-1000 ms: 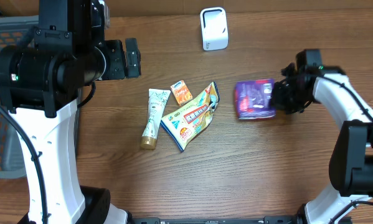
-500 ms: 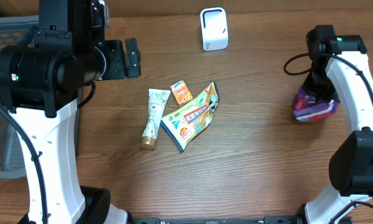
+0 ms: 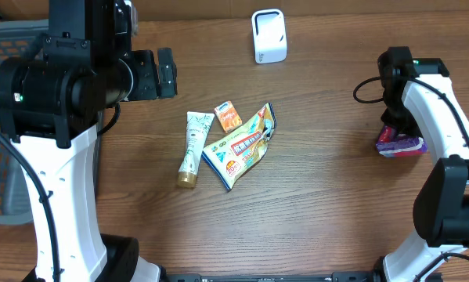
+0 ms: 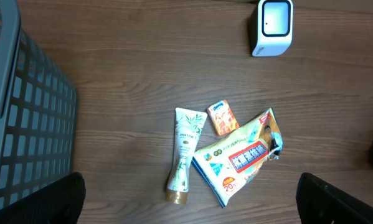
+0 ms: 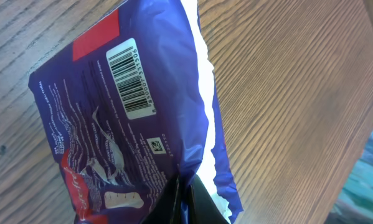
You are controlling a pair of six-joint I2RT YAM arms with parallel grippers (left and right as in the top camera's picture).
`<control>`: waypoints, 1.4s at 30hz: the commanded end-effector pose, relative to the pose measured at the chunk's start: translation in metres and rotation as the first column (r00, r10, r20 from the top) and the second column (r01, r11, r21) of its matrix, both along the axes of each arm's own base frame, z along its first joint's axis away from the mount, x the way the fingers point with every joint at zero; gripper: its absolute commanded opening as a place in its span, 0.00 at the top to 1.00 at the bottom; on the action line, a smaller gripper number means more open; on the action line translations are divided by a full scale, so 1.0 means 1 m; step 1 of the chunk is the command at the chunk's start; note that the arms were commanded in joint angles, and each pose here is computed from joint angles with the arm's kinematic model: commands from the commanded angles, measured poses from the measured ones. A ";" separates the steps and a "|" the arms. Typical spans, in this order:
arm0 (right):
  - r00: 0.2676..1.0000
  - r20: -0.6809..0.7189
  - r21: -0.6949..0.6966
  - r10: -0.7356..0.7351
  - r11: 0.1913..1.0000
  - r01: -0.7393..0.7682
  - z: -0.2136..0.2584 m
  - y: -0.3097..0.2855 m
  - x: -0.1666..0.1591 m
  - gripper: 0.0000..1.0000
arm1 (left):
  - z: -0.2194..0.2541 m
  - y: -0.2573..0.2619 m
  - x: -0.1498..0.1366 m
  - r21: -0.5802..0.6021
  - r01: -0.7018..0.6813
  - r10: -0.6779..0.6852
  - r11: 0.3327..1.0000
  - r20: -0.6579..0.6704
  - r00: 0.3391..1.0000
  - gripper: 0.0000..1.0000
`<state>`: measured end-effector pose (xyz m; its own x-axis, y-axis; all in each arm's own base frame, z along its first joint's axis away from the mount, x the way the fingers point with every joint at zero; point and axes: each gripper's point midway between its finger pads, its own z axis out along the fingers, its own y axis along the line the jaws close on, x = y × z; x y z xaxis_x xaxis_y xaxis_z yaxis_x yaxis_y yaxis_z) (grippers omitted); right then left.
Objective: Scan the item barcode
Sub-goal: 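Lift the purple box with the right gripper and turn it over, then carry the purple box to the white scanner and hold it there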
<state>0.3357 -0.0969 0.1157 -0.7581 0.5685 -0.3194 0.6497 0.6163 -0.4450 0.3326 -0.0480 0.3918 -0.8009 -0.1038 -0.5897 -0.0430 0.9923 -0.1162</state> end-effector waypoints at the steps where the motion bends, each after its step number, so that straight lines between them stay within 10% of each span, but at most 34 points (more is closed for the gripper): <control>1: 1.000 0.024 0.032 -0.003 0.999 0.002 -0.004 0.016 0.003 0.96 | 0.001 -0.002 0.001 -0.005 0.010 -0.010 1.000 0.006 1.000 0.00; 18: 0.946 0.174 0.316 0.272 0.895 -0.315 -0.023 0.178 0.032 0.92 | 0.001 -0.002 0.001 -0.005 0.010 -0.010 1.000 0.006 1.000 0.00; 31: 0.925 0.222 0.433 0.308 0.819 -0.376 -0.004 0.180 0.049 0.02 | 0.001 -0.002 0.001 -0.005 0.010 -0.010 1.000 0.006 1.000 0.00; 42: 0.892 0.350 0.636 0.286 0.626 -0.451 0.000 0.103 0.068 0.00 | 0.001 -0.002 0.001 -0.005 0.010 -0.010 1.000 0.006 1.000 0.00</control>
<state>0.4013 -0.0020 0.1131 -0.8740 0.4645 -0.1429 0.4407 0.8814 0.1700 0.3327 -0.0480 0.3918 -0.8007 -0.1038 -0.5900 -0.0430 0.9923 -0.1163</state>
